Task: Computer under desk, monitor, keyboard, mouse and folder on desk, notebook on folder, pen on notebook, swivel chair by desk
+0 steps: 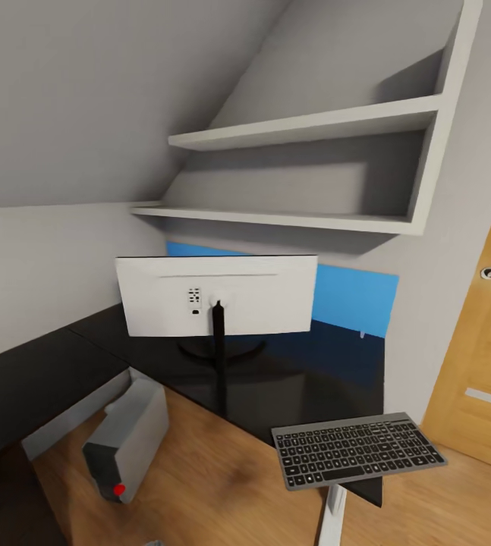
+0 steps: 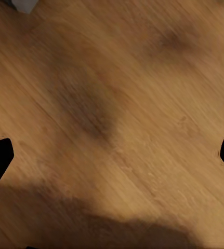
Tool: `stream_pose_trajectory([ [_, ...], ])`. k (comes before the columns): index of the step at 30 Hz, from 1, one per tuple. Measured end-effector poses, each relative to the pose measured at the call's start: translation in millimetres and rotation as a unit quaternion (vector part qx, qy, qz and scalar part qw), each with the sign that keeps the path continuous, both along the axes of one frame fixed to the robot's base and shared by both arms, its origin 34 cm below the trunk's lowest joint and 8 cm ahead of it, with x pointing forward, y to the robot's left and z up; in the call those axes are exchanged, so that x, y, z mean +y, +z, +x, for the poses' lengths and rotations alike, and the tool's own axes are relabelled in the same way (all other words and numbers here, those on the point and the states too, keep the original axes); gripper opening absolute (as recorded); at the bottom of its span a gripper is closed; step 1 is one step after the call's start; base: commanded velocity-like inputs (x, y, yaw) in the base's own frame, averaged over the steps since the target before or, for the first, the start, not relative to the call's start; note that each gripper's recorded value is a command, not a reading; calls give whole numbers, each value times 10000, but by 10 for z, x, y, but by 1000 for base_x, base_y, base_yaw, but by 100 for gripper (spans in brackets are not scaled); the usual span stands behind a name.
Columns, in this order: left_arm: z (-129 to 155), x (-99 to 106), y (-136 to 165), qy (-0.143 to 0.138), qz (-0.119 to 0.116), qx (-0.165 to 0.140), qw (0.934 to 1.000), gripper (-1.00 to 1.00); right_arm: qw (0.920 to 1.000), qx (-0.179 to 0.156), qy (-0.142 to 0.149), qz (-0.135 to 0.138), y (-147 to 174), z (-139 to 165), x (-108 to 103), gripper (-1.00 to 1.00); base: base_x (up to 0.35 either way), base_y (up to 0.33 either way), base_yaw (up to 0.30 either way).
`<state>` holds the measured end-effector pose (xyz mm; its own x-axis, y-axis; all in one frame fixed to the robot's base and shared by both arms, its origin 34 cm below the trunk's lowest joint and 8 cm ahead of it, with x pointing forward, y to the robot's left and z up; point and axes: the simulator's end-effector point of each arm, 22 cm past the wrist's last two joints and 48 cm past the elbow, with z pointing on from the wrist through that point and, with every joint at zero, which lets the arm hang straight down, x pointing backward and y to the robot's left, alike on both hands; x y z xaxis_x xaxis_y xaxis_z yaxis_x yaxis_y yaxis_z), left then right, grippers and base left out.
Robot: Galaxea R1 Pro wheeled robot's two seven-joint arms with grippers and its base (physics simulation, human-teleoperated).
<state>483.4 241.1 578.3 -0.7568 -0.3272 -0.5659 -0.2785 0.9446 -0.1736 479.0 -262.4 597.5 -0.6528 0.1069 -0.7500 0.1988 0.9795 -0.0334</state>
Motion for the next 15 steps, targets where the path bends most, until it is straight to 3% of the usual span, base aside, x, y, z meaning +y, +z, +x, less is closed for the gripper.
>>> stream_pose_trajectory([
  [13,-19,27,-22,12,13,32,10000,100,10000,51,2,0,-28,-23,-5,100,0,-319,0],
  [15,-28,41,-32,12,24,44,10000,100,10000,80,3,1,-43,-38,-7,100,0,-129,0],
])
